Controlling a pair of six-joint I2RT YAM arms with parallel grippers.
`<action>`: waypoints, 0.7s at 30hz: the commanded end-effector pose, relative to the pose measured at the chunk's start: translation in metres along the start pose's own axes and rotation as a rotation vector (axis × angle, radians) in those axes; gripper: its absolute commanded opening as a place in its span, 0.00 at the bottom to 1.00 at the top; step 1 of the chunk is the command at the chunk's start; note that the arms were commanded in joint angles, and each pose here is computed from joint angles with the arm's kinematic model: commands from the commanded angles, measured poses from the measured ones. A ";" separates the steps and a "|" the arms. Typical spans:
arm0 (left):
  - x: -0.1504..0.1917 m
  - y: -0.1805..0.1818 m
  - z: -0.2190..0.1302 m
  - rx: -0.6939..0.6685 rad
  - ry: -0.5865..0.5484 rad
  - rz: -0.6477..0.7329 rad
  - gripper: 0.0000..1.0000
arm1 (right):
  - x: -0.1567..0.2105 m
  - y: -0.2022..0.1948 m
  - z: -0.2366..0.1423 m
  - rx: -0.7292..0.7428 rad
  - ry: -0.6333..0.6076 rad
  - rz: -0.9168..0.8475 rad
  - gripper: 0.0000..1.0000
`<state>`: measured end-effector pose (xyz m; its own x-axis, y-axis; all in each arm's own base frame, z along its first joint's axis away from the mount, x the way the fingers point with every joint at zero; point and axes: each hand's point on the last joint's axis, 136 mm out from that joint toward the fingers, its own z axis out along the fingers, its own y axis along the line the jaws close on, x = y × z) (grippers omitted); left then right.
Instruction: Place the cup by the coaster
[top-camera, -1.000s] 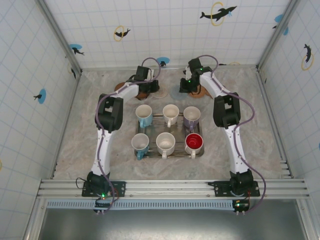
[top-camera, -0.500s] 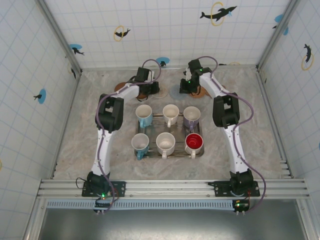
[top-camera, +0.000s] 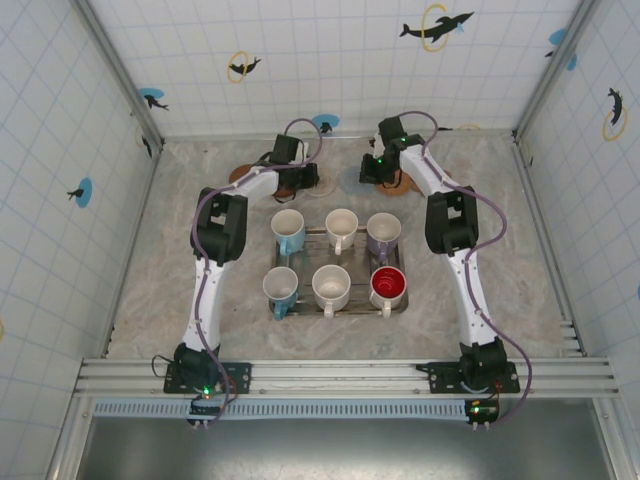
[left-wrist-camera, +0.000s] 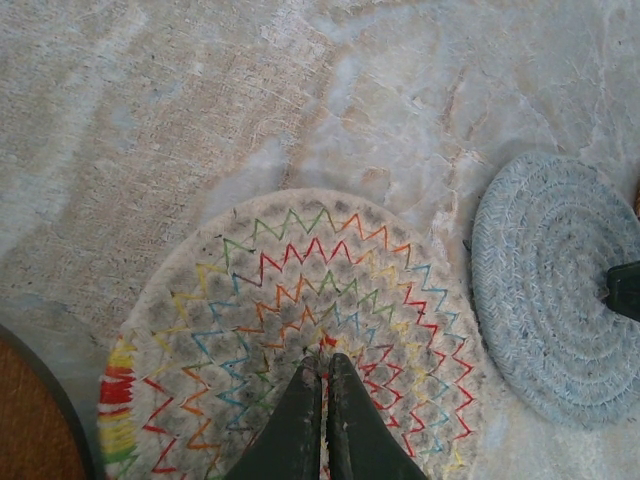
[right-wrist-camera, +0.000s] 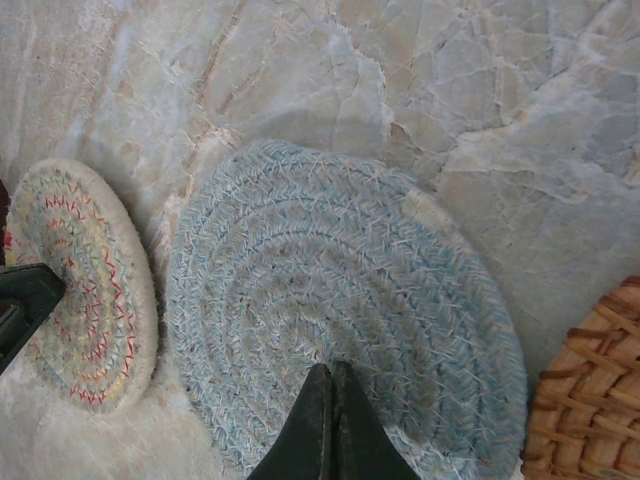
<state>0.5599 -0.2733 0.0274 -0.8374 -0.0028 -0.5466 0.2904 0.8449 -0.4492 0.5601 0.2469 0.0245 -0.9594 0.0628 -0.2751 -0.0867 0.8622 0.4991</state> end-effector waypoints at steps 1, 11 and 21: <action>-0.006 -0.006 -0.005 -0.005 -0.006 0.004 0.09 | 0.003 -0.011 0.011 0.017 0.016 0.017 0.02; -0.069 -0.043 -0.047 0.040 -0.146 0.071 0.10 | -0.021 0.020 -0.030 -0.038 -0.066 -0.014 0.03; -0.104 -0.085 -0.128 0.044 -0.294 0.156 0.10 | -0.055 0.058 -0.091 -0.129 -0.192 -0.040 0.04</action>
<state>0.5711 -0.2779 0.1675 -0.6886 -0.0449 -0.7238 0.3842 0.8239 -0.4167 0.5697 0.2476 0.0512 -0.9480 0.1032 -0.3010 -0.0810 0.8366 0.5419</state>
